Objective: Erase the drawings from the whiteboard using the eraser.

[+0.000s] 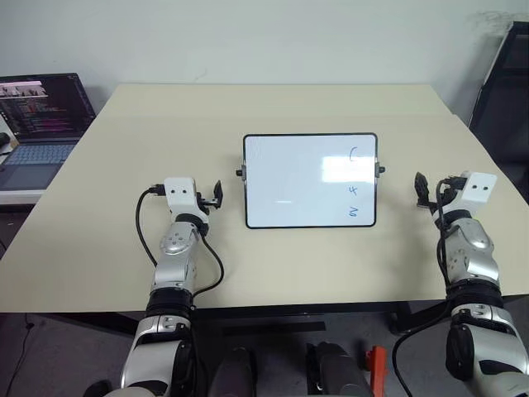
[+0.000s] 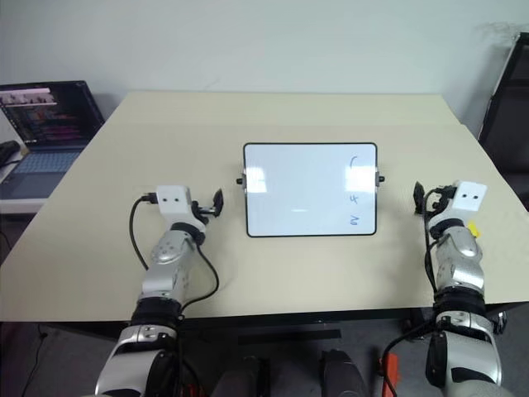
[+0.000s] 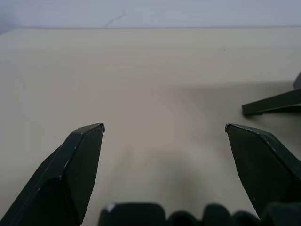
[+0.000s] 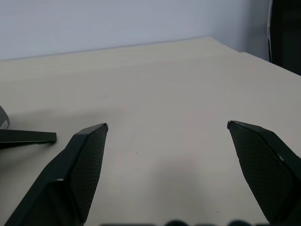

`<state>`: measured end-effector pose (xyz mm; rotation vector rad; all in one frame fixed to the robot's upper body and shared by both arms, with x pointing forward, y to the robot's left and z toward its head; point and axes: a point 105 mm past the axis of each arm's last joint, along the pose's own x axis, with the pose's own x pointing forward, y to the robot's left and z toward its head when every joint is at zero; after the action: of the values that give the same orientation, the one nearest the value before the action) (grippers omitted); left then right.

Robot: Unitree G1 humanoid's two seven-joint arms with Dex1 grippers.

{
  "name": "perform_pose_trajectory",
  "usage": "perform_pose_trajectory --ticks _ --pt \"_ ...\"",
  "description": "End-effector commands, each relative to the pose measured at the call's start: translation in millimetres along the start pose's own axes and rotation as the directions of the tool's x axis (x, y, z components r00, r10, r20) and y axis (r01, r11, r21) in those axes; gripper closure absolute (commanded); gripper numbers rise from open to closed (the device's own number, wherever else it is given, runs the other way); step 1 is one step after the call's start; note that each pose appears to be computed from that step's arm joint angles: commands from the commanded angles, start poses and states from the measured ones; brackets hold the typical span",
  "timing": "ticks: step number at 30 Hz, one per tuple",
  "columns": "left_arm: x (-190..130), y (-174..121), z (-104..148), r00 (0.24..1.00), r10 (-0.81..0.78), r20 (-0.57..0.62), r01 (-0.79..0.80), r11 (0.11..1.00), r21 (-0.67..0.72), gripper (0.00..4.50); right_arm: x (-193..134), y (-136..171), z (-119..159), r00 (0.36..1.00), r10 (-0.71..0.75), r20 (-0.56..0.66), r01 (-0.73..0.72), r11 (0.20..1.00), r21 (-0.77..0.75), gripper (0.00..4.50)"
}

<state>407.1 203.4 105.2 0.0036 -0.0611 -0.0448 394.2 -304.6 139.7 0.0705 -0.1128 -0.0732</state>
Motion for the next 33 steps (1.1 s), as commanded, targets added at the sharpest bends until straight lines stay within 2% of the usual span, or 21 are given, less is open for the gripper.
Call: perform_pose_trajectory --ticks 1,4,7,11,15,17,19,23,25,29,33 --pt "3 -7 35 0.988 -0.125 0.087 0.126 0.992 -0.011 0.00 -5 -9 29 0.999 0.015 0.045 -0.014 1.000 -0.015 0.04" --pt "-6 -22 49 0.944 -0.322 0.074 0.321 0.946 0.038 0.00 -11 -11 36 0.999 0.048 0.015 -0.048 0.999 -0.026 0.04" --pt "-17 -32 60 0.893 -0.447 0.054 0.441 0.893 0.088 0.00 -15 -11 40 0.997 0.076 -0.015 -0.077 0.996 -0.047 0.04" --pt "-39 -45 90 0.763 -0.645 0.035 0.632 0.757 0.166 0.00 -27 -19 60 0.995 0.097 -0.026 -0.099 0.990 -0.098 0.04" --pt "-46 -90 106 0.616 -0.784 0.081 0.774 0.621 0.120 0.00 -29 -37 61 0.994 0.043 -0.096 -0.056 0.990 -0.130 0.04" --pt "-43 -118 110 0.562 -0.817 0.126 0.814 0.574 0.090 0.00 -31 -46 55 0.984 0.028 -0.174 -0.056 0.986 -0.156 0.04" --pt "-45 -147 103 0.491 -0.863 0.115 0.861 0.501 0.088 0.00 -34 -54 45 0.968 0.037 -0.247 -0.077 0.985 -0.156 0.04" --pt "-47 -198 92 0.389 -0.909 0.150 0.917 0.398 0.032 0.00 -35 -76 33 0.948 0.012 -0.319 -0.063 0.987 -0.151 0.04" --pt "-51 -220 83 0.340 -0.931 0.131 0.937 0.347 0.036 0.00 -35 -84 27 0.935 0.009 -0.354 -0.055 0.991 -0.121 0.04" --pt "-56 -246 68 0.275 -0.957 0.092 0.960 0.279 0.035 0.00 -32 -90 24 0.924 0.038 -0.380 -0.066 0.996 -0.061 0.04" --pt "-68 -264 64 0.201 -0.975 0.093 0.978 0.205 0.028 0.00 -30 -90 17 0.908 0.071 -0.414 -0.097 0.994 -0.041 0.04"
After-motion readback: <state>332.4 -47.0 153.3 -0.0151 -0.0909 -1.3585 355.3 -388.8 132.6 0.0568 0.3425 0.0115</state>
